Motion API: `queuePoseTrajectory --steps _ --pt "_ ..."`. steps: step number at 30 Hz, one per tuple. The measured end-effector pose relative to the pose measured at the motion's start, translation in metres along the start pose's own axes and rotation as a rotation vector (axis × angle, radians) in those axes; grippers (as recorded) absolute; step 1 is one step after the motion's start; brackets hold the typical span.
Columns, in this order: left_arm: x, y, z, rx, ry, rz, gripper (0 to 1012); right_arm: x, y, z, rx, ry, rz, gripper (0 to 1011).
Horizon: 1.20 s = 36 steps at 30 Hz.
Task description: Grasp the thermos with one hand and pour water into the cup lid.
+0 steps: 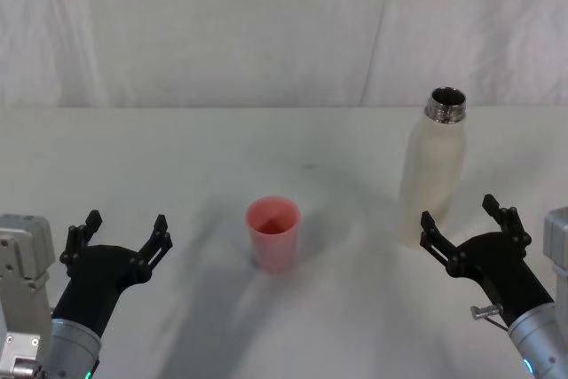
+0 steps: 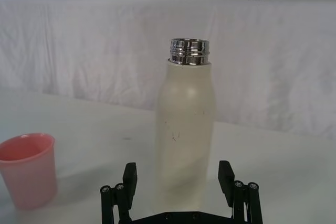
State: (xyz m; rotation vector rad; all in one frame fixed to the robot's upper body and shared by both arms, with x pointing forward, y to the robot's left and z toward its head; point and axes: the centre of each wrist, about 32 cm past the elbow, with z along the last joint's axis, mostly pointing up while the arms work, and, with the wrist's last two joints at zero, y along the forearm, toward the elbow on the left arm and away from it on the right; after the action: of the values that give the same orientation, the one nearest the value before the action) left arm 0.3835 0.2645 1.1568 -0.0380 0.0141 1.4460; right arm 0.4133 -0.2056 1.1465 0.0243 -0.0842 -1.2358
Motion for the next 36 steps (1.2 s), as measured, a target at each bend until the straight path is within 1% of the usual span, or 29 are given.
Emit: queuePoseTrajectory --steps 12,28,36 --pt "0.0 0.0 0.0 0.0 0.0 0.0 1001 0.0056 0.013 -0.009 0.016 0.043 0.009 1001" --pt "0.0 0.0 0.0 0.0 0.0 0.0 1001 0.0084 0.033 -0.019 0.025 0.059 0.026 1001" --pt "0.0 0.0 0.0 0.0 0.0 0.0 1001 0.0121 0.043 -0.023 0.028 0.066 0.021 1001"
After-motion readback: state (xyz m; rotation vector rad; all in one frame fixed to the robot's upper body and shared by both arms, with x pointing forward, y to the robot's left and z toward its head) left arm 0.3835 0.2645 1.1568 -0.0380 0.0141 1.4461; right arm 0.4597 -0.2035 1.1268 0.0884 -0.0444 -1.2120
